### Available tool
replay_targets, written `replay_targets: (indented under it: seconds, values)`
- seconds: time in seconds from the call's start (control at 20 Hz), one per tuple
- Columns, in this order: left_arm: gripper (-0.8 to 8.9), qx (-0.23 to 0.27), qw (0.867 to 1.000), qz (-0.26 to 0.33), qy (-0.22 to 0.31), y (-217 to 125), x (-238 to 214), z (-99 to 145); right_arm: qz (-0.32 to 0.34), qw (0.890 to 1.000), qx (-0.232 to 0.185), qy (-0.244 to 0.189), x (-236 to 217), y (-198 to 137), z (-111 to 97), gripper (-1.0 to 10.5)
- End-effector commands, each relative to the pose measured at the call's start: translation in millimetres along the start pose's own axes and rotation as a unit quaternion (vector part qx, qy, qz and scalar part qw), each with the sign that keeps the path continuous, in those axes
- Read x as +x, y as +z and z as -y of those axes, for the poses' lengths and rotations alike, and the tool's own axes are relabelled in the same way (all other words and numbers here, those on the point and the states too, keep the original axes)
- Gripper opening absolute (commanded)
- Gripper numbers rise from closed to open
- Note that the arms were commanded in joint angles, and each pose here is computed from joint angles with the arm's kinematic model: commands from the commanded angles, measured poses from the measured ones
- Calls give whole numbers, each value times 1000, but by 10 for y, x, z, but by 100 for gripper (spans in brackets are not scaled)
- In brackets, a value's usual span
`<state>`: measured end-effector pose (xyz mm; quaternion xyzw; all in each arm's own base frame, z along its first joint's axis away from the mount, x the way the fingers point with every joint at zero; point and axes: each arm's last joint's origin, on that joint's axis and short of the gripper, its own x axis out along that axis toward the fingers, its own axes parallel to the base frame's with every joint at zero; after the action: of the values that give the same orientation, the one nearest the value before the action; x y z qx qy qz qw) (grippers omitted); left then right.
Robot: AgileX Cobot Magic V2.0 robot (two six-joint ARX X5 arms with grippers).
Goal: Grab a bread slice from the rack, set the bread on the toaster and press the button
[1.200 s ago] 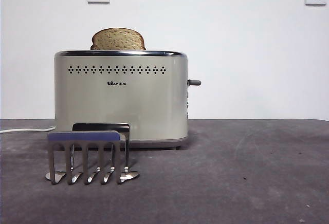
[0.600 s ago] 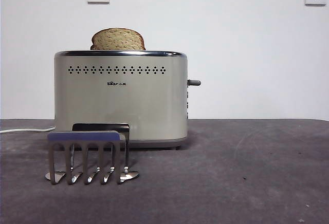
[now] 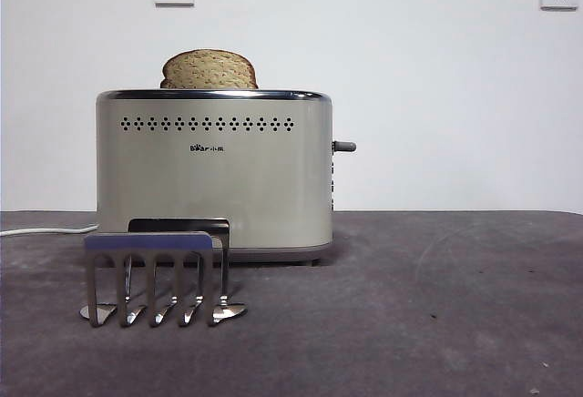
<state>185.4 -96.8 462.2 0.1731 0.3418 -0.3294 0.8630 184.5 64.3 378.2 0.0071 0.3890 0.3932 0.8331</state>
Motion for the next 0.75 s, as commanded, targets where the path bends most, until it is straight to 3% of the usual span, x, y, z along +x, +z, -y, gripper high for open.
replay_targets:
  seconds: [0.05,0.35,0.45,0.6,0.75]
  values:
    - [-3,-3,1000,-2,-1,-5,15,-2,-2,1000,-2,0,20,-7,9,1]
    - [-3,21,999,12,28,12,-13,-53,-2,1000,-2,-1,20,-7,10,1]
    - [-3,32,994,84,63,82,-134,-163,-2,1000,-2,-1,20,-7,10,1]
    - [-3,52,965,244,86,179,-504,-293,-2,1000,-2,-1,20,-7,10,1]
    - [-3,70,934,325,130,133,-848,-344,-2,1000,-2,-1,20,-7,10,1]
